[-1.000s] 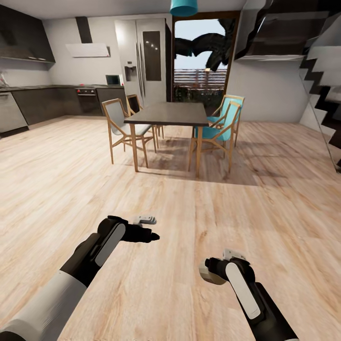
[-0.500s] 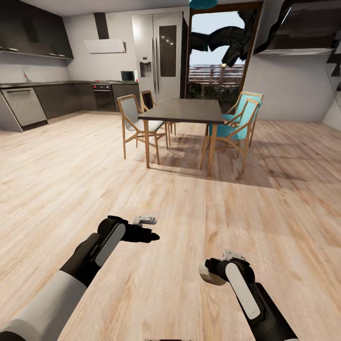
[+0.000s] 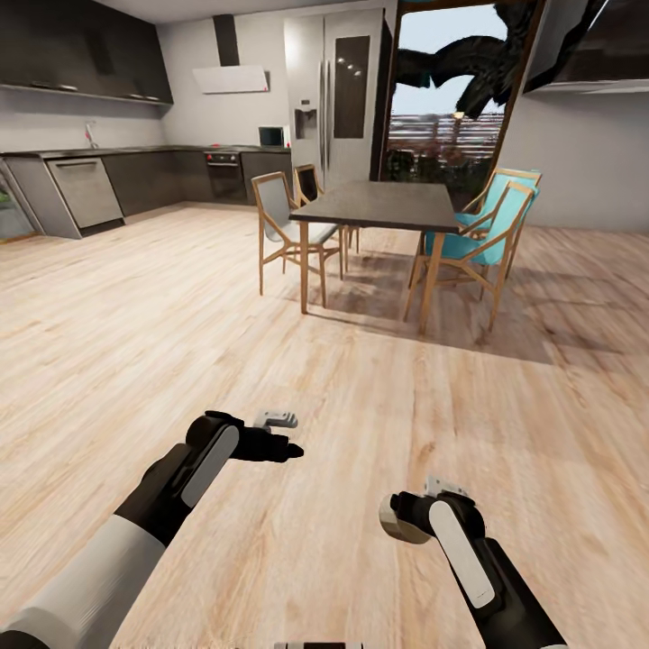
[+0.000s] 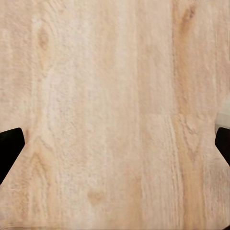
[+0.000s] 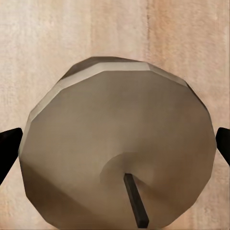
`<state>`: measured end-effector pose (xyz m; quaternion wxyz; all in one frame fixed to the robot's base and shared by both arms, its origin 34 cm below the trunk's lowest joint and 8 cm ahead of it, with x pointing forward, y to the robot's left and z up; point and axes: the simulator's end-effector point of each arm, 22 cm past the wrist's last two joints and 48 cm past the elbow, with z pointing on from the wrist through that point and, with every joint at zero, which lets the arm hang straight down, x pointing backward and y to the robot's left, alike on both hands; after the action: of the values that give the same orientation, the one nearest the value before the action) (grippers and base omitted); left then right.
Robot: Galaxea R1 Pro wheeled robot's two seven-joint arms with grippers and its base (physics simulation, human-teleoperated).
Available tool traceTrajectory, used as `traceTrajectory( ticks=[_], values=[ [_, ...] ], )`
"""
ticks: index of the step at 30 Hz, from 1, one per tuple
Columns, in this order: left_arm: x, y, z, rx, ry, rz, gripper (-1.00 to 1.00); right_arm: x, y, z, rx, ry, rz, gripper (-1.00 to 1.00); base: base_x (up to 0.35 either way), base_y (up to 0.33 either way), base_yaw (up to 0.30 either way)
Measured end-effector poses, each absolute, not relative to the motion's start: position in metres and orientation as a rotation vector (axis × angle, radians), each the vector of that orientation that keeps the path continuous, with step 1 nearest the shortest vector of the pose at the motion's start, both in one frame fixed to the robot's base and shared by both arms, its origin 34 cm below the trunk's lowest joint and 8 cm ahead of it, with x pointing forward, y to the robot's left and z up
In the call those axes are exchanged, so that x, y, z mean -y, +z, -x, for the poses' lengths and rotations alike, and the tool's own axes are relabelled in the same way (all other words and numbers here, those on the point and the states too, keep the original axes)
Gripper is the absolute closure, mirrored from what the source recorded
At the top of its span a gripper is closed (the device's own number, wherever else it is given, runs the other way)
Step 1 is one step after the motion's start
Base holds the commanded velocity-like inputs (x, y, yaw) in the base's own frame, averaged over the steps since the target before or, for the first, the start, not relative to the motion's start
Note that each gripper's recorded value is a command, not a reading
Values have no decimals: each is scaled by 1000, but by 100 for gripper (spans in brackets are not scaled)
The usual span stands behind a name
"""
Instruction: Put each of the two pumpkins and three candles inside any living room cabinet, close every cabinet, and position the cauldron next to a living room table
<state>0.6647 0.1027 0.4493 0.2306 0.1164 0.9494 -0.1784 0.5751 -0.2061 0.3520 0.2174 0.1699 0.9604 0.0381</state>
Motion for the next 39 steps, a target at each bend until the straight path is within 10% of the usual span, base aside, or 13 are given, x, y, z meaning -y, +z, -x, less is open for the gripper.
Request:
traceTrajectory(
  ticks=[39],
  values=[
    [-103,421,-661,-2659,-506,-311,-100,206,325,-565,-2715,94,-480,100,0,0,187]
  ],
)
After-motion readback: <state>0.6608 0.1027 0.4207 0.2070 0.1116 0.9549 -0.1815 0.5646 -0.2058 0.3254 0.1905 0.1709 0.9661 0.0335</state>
